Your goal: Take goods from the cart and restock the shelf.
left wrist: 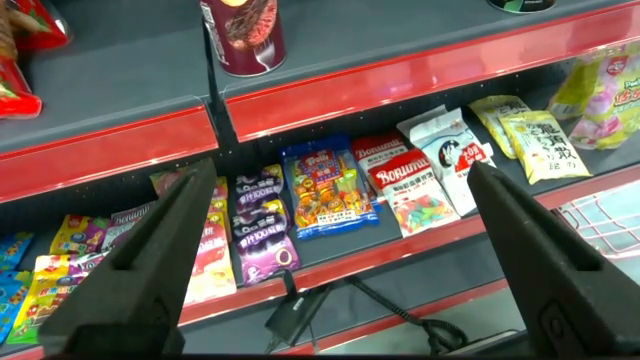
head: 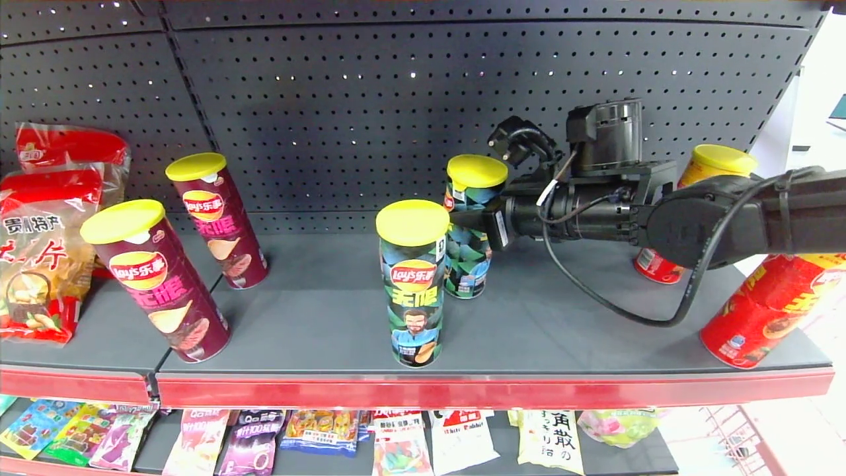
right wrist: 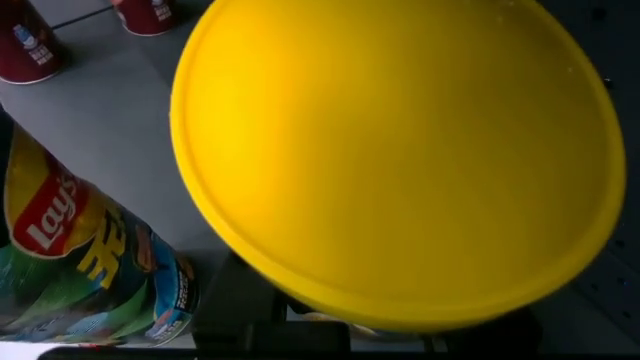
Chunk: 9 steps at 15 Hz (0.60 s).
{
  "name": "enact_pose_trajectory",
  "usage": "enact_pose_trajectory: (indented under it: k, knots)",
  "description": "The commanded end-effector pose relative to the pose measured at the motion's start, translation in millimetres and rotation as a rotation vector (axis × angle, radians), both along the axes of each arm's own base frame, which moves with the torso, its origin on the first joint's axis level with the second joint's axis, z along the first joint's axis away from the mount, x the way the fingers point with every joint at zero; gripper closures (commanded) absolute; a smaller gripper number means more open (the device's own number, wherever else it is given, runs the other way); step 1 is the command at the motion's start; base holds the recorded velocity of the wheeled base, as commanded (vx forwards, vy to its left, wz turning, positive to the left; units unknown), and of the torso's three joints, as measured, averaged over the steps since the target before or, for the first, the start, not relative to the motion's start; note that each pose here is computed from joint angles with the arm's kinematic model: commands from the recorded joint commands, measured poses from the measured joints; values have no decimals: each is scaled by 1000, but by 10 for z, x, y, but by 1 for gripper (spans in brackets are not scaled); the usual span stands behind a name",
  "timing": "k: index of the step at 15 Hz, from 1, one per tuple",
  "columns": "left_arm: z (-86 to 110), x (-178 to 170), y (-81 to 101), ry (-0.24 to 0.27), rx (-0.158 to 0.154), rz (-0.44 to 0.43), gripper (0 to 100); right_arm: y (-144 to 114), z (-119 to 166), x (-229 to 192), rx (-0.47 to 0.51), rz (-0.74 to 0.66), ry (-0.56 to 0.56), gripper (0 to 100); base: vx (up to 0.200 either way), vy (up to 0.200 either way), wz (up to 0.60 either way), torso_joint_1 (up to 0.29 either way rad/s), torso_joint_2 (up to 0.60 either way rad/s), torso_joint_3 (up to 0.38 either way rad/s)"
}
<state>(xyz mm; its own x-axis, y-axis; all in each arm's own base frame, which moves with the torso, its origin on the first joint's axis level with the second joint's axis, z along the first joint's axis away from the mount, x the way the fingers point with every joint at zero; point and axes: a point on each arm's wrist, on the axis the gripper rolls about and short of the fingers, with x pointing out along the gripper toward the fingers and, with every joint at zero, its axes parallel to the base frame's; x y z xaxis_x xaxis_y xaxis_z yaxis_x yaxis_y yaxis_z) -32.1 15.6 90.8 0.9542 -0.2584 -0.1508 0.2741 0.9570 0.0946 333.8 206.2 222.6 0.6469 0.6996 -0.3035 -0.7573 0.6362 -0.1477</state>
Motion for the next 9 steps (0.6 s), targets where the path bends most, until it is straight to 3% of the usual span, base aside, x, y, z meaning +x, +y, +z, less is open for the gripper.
enact_pose_trajectory:
  k: [1, 9]
  knots:
    - [1, 1, 0, 1, 0, 0, 0, 20, -6, 18, 1, 3, -2, 100, 0, 0, 0, 0, 0, 0]
    - [1, 1, 0, 1, 0, 0, 0, 58, -29, 33, -2, 9, 0, 100, 0, 0, 0, 0, 0, 0]
